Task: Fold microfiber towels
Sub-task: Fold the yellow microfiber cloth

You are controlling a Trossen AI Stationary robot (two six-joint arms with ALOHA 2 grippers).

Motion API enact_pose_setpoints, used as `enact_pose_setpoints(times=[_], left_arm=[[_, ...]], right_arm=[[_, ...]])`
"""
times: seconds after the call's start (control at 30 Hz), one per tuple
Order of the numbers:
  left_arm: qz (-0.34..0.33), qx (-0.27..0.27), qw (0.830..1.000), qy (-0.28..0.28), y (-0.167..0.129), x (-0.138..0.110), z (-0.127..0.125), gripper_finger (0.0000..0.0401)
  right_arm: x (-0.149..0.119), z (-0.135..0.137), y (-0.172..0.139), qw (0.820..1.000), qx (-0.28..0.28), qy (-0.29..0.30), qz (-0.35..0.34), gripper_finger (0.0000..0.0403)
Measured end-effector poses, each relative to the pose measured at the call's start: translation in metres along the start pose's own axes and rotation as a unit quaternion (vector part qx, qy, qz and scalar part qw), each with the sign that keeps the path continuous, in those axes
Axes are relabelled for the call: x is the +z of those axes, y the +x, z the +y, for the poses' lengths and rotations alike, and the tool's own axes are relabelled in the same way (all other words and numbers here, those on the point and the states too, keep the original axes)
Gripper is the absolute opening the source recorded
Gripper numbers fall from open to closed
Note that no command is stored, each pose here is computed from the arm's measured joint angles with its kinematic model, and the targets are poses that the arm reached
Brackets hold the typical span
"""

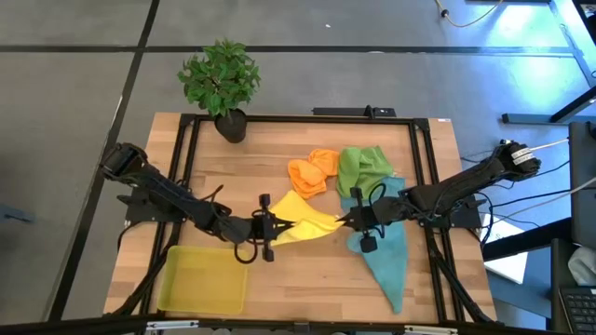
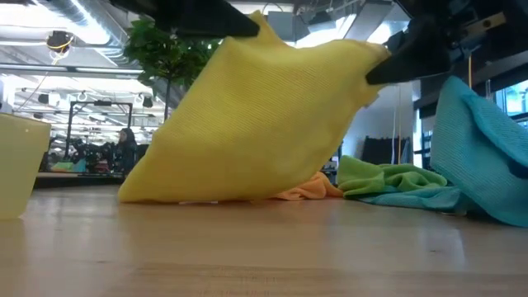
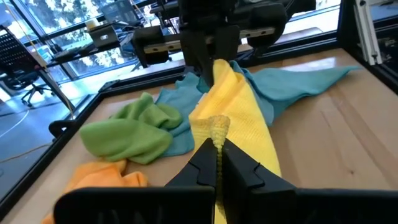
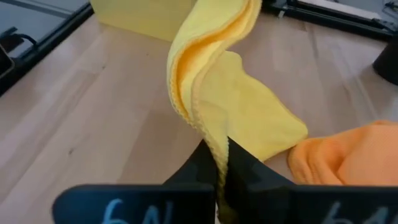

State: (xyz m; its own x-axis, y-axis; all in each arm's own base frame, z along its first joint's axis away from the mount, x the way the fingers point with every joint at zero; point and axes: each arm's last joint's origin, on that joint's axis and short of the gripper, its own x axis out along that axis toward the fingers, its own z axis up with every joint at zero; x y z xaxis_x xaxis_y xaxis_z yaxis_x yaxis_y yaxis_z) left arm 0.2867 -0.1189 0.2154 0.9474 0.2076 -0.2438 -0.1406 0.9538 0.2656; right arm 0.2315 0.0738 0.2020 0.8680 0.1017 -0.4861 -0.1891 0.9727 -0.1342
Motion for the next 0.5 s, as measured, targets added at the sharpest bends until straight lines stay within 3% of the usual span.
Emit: enact_pose_setpoints(times=[0.5], left_arm=[[0.001, 0.003, 1.0, 0.001, 0.0001, -0.0002, 0.0003, 0.0]], right_arm=[[-0.0001, 0.0026, 0.0009, 0.998, 0.041, 0.051, 0.0, 0.0011]])
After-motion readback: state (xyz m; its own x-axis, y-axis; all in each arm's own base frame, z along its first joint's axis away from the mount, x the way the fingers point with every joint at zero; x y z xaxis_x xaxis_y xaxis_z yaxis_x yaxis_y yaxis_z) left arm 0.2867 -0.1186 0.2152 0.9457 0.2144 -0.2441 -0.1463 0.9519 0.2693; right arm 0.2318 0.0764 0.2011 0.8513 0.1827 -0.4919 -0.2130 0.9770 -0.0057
